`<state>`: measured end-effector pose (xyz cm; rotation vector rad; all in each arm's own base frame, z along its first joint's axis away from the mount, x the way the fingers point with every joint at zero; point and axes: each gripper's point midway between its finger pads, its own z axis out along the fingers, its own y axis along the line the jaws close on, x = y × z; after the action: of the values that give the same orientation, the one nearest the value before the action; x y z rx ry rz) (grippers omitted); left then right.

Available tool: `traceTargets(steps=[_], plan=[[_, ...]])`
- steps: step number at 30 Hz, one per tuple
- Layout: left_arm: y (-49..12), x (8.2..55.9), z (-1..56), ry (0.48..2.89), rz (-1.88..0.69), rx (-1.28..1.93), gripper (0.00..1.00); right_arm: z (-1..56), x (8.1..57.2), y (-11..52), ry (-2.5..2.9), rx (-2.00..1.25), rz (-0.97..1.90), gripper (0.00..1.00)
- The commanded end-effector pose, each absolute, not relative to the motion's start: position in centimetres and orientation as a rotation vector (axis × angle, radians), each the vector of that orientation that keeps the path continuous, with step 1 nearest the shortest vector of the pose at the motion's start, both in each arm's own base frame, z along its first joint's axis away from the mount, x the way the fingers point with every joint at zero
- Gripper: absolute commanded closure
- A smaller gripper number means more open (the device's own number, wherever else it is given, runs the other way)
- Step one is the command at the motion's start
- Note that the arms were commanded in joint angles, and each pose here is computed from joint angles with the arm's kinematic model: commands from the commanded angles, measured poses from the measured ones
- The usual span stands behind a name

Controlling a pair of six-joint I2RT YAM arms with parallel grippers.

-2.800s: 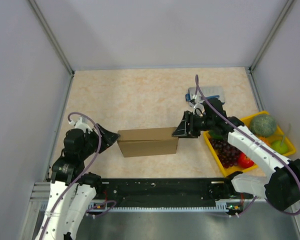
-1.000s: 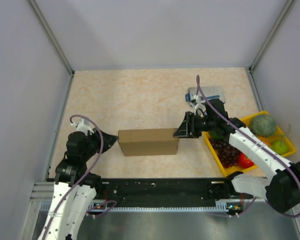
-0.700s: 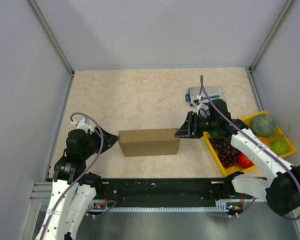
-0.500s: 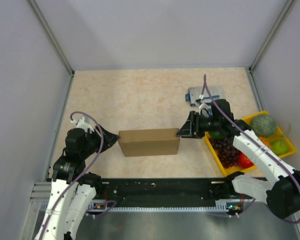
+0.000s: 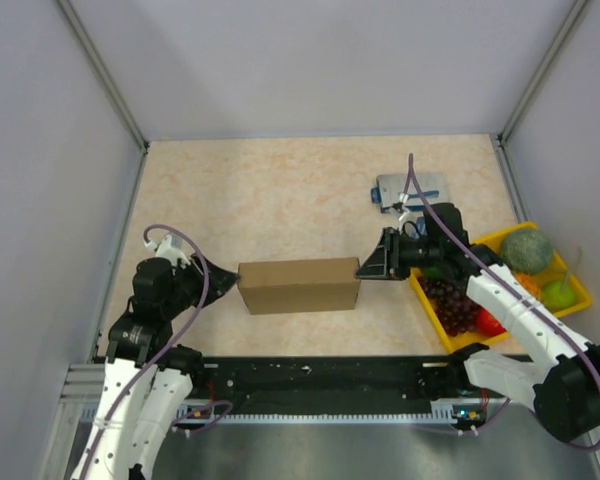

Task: Fold the paper box

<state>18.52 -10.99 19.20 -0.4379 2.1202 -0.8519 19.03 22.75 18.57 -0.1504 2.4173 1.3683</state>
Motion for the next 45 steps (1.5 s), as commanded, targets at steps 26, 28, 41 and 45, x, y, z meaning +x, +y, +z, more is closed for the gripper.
traceTargets(steps=[26, 28, 41, 45], plan=[[-14.9, 22.9, 19.9, 2.112, -1.062, -0.217, 0.87, 21.5, 23.3, 23.7, 2.157, -0.331, 1.320, 0.79], [-15.7, 24.2, 20.8, 2.125, -1.099, -0.183, 0.87, 22.8, 24.4, 24.4, 2.120, -0.348, 1.333, 0.78], [-18.8, 30.5, 28.6, 1.993, -1.229, -0.038, 0.87, 30.6, 31.6, 28.7, 1.947, -0.427, 1.353, 0.78], [-19.8, 29.6, 30.8, 1.950, -1.191, 0.069, 0.87, 31.9, 31.8, 29.1, 1.900, -0.501, 1.275, 0.78]])
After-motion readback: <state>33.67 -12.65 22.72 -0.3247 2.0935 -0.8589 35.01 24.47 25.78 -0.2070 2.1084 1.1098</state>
